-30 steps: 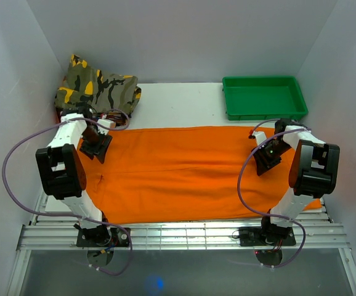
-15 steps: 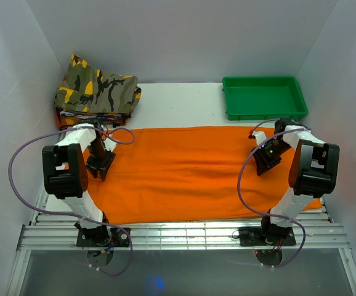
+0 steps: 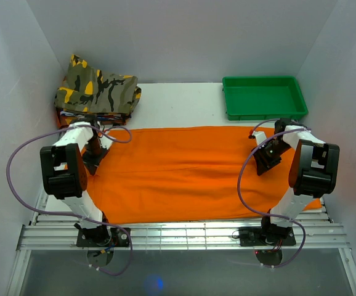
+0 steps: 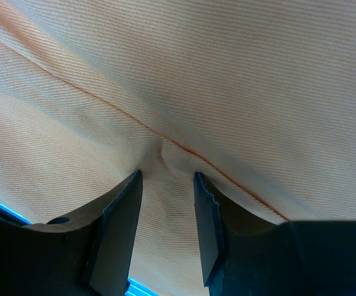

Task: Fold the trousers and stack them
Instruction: Flatten the trousers out

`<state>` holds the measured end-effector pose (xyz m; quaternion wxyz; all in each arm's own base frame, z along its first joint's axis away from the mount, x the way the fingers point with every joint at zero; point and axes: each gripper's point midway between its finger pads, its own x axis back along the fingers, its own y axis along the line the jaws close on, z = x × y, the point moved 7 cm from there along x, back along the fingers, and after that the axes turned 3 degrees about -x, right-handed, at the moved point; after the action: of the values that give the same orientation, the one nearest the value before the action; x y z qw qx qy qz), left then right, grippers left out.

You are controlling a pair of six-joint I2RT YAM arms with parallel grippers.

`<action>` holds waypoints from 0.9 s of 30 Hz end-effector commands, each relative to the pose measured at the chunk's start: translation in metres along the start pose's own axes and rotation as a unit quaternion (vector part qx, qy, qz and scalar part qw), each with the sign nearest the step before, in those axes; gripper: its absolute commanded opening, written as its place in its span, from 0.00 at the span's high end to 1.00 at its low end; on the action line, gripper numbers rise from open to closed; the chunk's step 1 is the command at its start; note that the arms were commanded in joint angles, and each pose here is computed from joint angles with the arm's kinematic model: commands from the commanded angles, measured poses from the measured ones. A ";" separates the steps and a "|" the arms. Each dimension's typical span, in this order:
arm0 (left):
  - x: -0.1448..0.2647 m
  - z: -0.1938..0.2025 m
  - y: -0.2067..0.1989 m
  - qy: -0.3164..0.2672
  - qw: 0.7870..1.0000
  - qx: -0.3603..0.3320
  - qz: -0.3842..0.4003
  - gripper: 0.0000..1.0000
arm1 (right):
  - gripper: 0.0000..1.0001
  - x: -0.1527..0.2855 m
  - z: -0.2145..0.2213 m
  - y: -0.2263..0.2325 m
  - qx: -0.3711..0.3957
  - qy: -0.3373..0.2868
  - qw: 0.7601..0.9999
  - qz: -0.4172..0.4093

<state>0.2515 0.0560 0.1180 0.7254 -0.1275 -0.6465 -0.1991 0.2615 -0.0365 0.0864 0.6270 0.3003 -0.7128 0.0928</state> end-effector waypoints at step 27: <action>0.088 0.008 0.121 -0.200 0.976 -0.027 -0.077 0.45 | 0.59 0.010 0.006 -0.021 -0.010 -0.009 0.998 0.063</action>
<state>0.2885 0.2034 0.1599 0.6483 -0.0812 -0.7130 -0.2544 0.2595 -0.0447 0.0866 0.6240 0.2755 -0.7254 0.0926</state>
